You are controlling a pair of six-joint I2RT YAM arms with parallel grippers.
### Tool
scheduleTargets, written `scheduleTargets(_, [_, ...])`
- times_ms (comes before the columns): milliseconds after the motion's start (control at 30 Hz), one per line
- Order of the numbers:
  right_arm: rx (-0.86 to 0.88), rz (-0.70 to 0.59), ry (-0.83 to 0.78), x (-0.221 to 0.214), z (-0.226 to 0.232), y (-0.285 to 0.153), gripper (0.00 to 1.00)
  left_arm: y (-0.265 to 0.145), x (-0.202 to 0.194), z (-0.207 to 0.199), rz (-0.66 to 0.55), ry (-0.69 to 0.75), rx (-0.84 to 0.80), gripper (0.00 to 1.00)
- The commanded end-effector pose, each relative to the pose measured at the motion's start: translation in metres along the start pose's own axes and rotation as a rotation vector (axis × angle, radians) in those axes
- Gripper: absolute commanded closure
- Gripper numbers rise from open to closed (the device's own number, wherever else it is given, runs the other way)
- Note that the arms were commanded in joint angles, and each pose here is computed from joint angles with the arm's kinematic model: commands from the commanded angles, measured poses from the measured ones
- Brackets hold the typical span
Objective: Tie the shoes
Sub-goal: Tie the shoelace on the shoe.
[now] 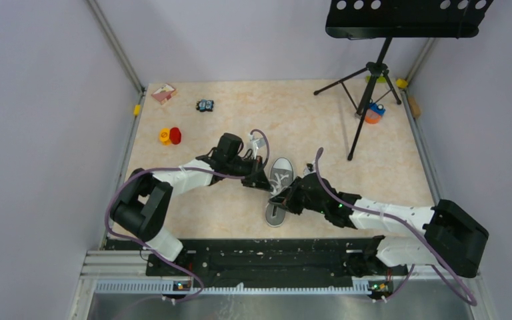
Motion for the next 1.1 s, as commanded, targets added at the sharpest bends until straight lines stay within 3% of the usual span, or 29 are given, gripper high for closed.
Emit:
scheduleTargets(0, [0.099,0.030,0.008,-0.006,0.027,-0.011,1.00,-0.005,0.008,-0.006,-0.040,0.074,-0.009,1.00])
scheduleTargets(1067, [0.165,0.098,-0.073,-0.031,0.049,-0.013,1.00,-0.002,0.005,-0.002,-0.007,0.047,0.001,1.00])
Point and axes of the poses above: each gripper's point midway between its finger pads, its own y axis out along the fingers, its own z axis along the line the jaws close on, x = y × z, the point moved 8 cm from there along -y, back along the fingers, and after that the axes turned 13 degrees about y, right-handed, at the moved point
